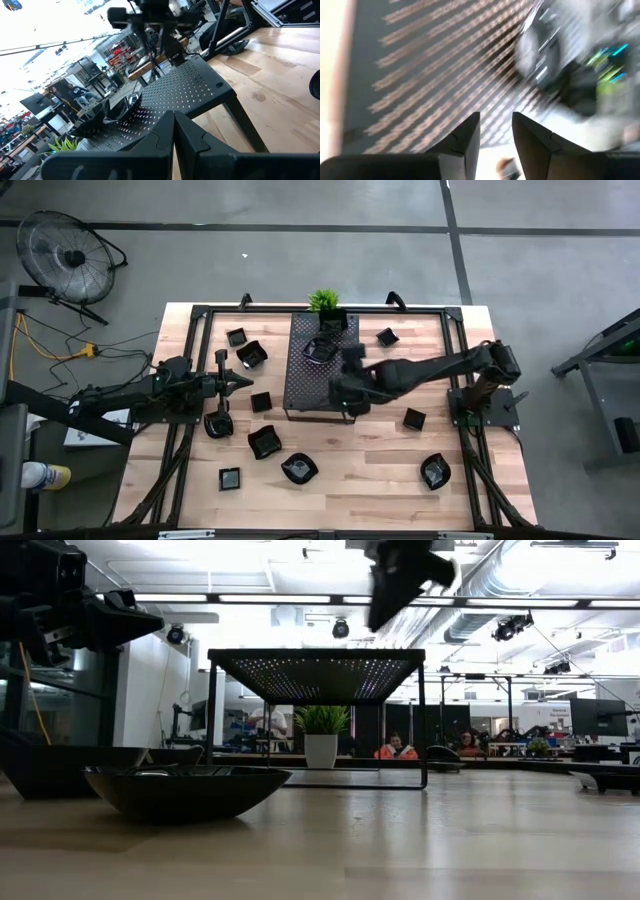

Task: Pick & Place Mini shaped plates
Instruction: Stack the leaf shaped plate on top of the leaf shaped plate on the shelf

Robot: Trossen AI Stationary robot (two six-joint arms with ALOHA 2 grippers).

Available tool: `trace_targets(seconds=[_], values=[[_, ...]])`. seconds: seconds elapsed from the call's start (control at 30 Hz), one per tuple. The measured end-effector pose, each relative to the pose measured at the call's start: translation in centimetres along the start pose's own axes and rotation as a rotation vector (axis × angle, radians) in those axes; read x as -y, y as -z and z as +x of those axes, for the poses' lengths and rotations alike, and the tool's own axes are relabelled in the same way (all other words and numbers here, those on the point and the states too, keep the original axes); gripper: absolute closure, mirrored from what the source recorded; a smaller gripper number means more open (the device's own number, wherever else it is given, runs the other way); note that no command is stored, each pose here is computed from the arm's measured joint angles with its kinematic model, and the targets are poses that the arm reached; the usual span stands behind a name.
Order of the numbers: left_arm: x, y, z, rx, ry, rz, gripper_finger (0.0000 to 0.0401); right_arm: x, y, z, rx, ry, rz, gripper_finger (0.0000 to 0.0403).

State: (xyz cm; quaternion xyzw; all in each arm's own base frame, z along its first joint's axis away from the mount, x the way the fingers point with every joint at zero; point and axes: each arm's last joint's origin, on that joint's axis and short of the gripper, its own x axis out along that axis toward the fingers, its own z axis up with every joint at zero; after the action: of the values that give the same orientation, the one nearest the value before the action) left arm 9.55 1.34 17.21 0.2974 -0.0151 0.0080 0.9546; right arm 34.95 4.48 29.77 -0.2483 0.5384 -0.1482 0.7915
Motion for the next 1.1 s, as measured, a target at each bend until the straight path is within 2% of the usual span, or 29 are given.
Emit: trace_targets(seconds=[0.17, 0.27, 0.4, 0.53, 0.67, 0.87, 1.1], values=[[0.0, 0.0, 0.0, 0.000, 0.000, 0.000, 0.0400, -2.2, 1.9, -1.9, -0.158, -0.160, 0.232, 0.0295], [0.0, 0.0, 0.0, 0.000, 0.000, 0.000, 0.0400, -3.7, 2.8, -3.0, -0.261, -0.218, 0.356, 0.0295], [0.0, 0.0, 0.0, 0.000, 0.000, 0.000, 0.0400, -5.9, 3.3, -4.6, -0.327, -0.288, 0.471, 0.0295], [0.0, 0.0, 0.0, 0.000, 0.000, 0.000, 0.0400, -8.3, 4.4, -4.9, -0.472, -0.367, 0.625, 0.0295], [0.0, 0.0, 0.0, 0.000, 0.000, 0.000, 0.0400, -10.7, 6.1, -4.1, -0.668, -0.392, 0.804, 0.0295], [0.0, 0.0, 0.0, 0.000, 0.000, 0.000, 0.0400, -14.2, 8.9, -2.3, -0.880, -0.360, 0.989, 0.0295], [0.0, 0.0, 0.0, 0.000, 0.000, 0.000, 0.0400, -17.1, 10.9, -0.8, -0.962, -0.393, 1.109, 0.0295]])
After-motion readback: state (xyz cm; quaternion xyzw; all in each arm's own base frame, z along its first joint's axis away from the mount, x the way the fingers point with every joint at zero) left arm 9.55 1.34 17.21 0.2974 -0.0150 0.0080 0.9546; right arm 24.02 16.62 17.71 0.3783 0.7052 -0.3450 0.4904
